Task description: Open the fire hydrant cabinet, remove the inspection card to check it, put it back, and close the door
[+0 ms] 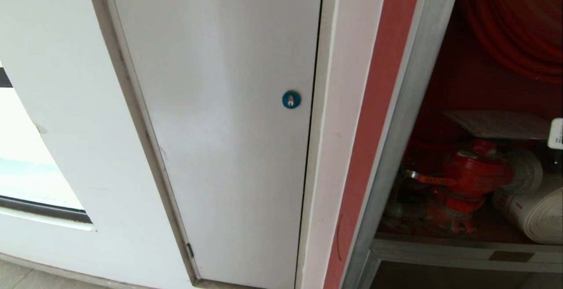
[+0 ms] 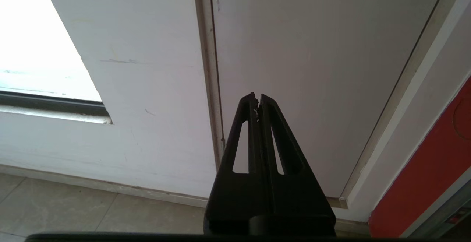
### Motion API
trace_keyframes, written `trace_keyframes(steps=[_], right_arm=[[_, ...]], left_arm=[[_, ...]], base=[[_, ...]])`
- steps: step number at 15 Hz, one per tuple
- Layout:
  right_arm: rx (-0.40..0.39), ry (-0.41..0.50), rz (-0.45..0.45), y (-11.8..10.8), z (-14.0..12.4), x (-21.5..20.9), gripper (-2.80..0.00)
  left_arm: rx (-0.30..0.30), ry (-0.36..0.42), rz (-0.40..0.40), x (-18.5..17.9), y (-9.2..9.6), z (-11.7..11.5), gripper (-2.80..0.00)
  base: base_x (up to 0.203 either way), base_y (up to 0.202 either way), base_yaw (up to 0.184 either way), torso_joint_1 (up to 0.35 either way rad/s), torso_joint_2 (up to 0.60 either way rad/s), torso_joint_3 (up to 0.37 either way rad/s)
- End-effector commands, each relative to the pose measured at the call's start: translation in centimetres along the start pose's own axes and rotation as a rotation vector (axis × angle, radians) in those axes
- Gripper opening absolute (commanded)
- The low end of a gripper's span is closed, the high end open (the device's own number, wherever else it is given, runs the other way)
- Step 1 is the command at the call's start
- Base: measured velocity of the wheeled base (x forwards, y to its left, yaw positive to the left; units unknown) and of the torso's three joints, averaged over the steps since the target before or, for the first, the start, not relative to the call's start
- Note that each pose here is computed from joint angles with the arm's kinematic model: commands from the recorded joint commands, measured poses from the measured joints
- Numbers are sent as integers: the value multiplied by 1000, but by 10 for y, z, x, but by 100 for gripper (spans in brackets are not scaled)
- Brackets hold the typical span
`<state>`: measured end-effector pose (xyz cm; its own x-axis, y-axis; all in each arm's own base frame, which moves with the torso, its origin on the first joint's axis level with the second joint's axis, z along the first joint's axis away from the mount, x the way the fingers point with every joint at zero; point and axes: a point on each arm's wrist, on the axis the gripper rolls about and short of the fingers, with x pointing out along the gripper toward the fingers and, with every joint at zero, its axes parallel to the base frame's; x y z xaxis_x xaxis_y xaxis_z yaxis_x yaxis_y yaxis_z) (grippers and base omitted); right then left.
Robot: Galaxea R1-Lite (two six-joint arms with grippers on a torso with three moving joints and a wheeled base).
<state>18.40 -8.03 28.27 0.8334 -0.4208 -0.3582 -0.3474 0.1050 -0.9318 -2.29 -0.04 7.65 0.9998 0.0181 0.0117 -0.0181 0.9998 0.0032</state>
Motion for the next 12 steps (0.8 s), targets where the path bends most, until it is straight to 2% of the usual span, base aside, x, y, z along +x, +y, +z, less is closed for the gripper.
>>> trace_keyframes(steps=[1, 5, 6, 10, 12], right_arm=[[-28, 4, -28, 8, -1, -22, 0], [-97, 15, -37, 34, -3, -51, 0], [-116, 16, -40, 38, -3, -56, -280], [-123, 20, -64, 51, -3, -75, -280], [-124, 29, -48, 58, -4, -89, -280]], left_arm=[[0, 5, 0, 0, 0, -1, -280], [0, 6, 0, 0, 0, -1, -280], [0, 4, 1, 0, 0, -1, -280], [0, 4, 0, 0, 0, -1, -280], [0, 6, 2, 0, 0, -1, -280]], base=[[0, 0, 0, 0, 0, 0], [0, 0, 0, 0, 0, 0], [0, 0, 0, 0, 0, 0], [0, 0, 0, 0, 0, 0], [0, 0, 0, 0, 0, 0]])
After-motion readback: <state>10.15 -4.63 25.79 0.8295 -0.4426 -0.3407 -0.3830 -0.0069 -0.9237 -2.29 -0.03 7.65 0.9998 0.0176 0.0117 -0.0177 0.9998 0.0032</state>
